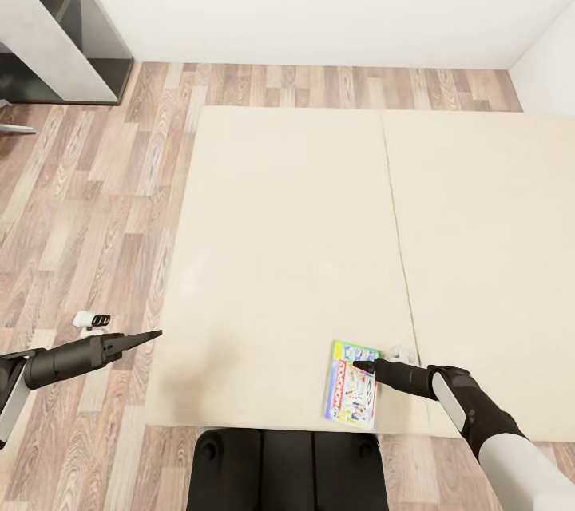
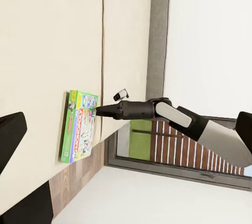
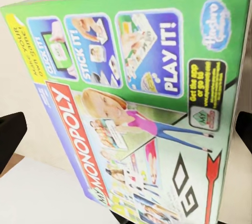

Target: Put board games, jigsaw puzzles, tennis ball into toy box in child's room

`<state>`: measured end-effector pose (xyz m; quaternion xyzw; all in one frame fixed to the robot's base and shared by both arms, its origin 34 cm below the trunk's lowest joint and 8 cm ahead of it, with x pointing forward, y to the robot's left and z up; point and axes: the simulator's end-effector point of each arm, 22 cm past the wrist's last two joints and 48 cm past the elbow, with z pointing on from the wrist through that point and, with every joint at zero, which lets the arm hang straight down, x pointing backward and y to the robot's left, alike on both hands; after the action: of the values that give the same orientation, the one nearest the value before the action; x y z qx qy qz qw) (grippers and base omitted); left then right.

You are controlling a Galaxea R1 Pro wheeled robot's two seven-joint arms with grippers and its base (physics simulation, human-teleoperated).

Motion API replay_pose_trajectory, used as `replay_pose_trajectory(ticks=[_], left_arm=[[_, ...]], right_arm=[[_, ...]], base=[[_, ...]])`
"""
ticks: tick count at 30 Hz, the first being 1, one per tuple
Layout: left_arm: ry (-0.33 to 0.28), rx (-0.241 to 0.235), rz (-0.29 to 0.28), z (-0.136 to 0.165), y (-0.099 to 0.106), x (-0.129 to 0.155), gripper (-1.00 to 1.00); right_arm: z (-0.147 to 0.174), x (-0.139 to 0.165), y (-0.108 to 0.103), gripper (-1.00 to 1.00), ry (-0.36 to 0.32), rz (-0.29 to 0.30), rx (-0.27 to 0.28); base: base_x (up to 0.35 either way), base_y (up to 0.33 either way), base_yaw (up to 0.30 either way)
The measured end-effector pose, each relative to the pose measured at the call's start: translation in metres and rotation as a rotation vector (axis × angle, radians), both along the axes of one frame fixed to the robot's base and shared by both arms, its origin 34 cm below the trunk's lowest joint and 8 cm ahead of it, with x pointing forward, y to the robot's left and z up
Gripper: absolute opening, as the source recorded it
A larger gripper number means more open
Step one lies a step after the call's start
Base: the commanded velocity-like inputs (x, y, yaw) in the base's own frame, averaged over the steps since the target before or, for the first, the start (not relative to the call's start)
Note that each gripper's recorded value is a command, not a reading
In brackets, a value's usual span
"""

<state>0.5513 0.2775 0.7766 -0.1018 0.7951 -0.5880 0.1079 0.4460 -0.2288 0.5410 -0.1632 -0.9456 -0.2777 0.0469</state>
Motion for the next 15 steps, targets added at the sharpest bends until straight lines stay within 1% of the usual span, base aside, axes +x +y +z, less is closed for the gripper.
replay_pose_trajectory(ticks=[5, 15], left_arm=[[0.000, 0.000, 0.000, 0.0000, 0.0000, 0.0000, 1.00], [0.000, 0.000, 0.000, 0.0000, 0.0000, 0.0000, 1.00]], right_arm=[[0.0000, 0.0000, -0.0003, 1.00, 0.000, 0.000, 0.000], [0.0000, -0.0001, -0.0001, 1.00, 0.001, 0.000, 0.000]], base=[[0.000, 0.052, 0.000], [0.000, 0.008, 0.000]])
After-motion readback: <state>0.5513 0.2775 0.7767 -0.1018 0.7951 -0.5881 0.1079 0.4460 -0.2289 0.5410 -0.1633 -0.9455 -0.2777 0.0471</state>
